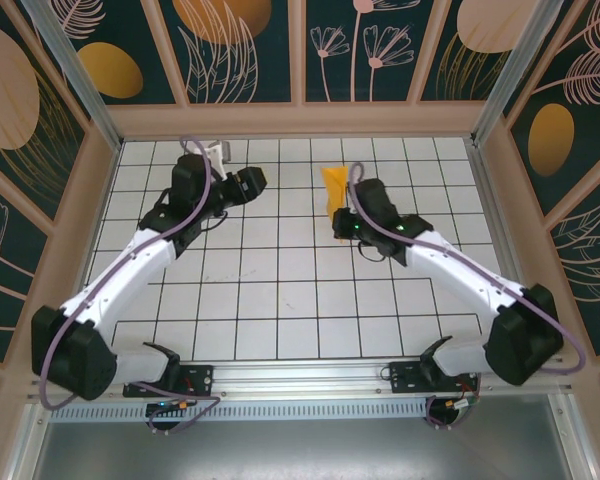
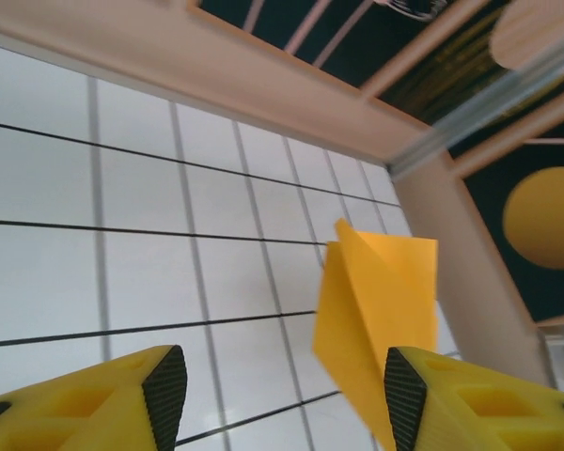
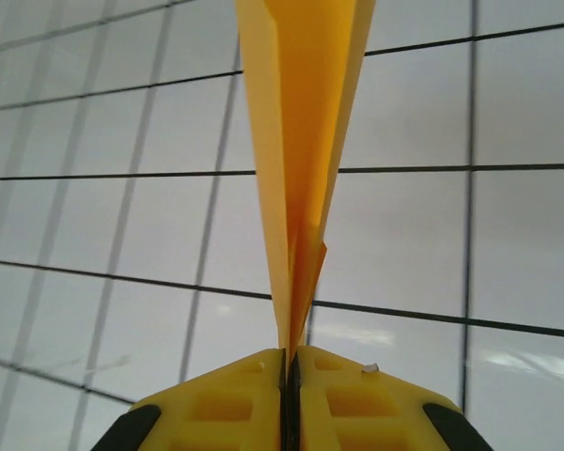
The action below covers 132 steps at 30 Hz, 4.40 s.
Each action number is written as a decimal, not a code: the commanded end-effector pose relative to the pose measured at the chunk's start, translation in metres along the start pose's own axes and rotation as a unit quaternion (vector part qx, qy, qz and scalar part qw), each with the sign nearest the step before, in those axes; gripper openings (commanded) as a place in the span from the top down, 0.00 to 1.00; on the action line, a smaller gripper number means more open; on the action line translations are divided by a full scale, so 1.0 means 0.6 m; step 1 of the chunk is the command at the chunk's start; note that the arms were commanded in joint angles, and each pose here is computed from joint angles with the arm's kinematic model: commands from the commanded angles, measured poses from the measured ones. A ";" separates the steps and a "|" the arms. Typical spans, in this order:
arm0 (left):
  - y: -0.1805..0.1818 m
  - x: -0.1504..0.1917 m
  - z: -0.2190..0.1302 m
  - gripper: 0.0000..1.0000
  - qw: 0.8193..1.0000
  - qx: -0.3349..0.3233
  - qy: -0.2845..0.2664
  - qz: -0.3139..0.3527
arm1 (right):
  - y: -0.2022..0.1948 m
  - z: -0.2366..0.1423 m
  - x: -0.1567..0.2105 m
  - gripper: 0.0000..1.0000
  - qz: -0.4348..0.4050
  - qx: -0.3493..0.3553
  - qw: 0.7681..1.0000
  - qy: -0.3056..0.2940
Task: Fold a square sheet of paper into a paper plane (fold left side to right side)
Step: Turn over the paper at the center of the table, then fold the wing for the fifth time at the center of the table.
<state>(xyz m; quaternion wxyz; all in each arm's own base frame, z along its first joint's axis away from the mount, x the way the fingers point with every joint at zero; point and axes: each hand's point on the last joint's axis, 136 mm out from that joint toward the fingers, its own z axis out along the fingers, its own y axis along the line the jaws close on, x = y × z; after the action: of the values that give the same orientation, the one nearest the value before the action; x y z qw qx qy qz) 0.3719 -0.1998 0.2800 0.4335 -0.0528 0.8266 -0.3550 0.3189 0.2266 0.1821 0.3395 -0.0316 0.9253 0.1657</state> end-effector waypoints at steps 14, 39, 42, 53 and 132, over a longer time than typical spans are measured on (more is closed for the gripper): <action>0.055 -0.051 -0.122 0.35 0.985 -0.121 -0.122 0.024 | -0.031 0.089 0.176 0.88 -0.332 0.451 0.818 0.135; 0.051 0.121 0.023 0.36 0.997 0.024 0.070 -0.033 | 0.059 0.026 0.173 0.35 -0.121 0.048 0.985 0.117; 0.037 0.178 0.055 0.37 0.990 0.056 0.119 -0.050 | 0.033 0.011 0.127 0.32 -0.037 -0.019 0.997 0.071; 0.017 0.334 0.152 0.33 0.966 0.056 0.239 -0.077 | -0.111 -0.009 0.078 0.27 0.151 -0.079 0.985 0.008; 0.025 0.469 0.162 0.91 0.909 0.214 0.354 -0.055 | -0.075 0.137 0.151 0.71 0.145 -0.333 0.920 0.149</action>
<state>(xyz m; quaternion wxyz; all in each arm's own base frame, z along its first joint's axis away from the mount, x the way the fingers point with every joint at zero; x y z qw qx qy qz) 0.2675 -0.3503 0.0405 0.0843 0.1172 0.8339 -0.5326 0.3123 0.2153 0.0519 0.1387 -0.0209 0.8504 0.5071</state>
